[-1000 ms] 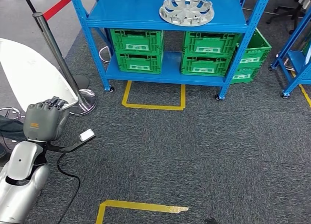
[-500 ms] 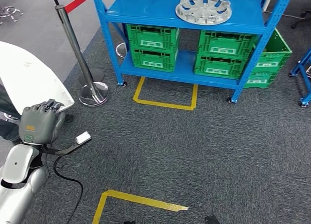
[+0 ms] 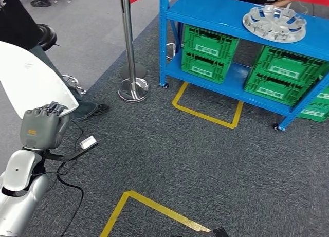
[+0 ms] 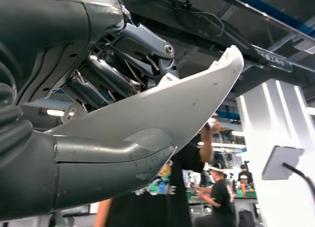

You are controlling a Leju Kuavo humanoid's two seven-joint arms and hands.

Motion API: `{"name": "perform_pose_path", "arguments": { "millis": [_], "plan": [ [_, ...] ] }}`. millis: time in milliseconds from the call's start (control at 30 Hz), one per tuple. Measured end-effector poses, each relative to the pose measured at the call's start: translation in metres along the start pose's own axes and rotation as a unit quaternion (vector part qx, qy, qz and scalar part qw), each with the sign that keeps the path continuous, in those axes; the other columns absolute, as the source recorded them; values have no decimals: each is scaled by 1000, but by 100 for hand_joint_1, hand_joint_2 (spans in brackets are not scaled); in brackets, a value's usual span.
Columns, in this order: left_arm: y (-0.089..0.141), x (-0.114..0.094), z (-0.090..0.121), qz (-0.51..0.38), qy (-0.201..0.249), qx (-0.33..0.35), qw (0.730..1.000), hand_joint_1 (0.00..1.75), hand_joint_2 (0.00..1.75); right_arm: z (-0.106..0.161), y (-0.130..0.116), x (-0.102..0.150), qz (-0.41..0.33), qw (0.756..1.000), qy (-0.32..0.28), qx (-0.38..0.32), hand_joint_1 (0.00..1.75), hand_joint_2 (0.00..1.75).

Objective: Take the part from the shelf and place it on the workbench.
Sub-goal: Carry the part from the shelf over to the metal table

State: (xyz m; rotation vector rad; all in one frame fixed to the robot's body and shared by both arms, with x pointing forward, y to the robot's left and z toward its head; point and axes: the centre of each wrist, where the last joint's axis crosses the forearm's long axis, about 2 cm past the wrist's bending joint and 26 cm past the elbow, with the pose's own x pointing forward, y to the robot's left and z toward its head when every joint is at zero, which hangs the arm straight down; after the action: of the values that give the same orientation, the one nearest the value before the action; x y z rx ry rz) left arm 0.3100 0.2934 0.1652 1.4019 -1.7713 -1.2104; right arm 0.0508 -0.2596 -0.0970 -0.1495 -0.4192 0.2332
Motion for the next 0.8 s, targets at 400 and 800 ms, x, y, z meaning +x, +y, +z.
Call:
{"name": "perform_pose_path", "arguments": {
  "millis": [400,800],
  "plan": [
    [1,-2,0,-3,-1,1,1000,175,175,0,-1,0,-1,1000,-1,-1,0,0],
    [0,-3,0,-4,-2,-1,1000,175,175,-1,-1,2,4,1000,-4,-1,0,0]
  ]
}}
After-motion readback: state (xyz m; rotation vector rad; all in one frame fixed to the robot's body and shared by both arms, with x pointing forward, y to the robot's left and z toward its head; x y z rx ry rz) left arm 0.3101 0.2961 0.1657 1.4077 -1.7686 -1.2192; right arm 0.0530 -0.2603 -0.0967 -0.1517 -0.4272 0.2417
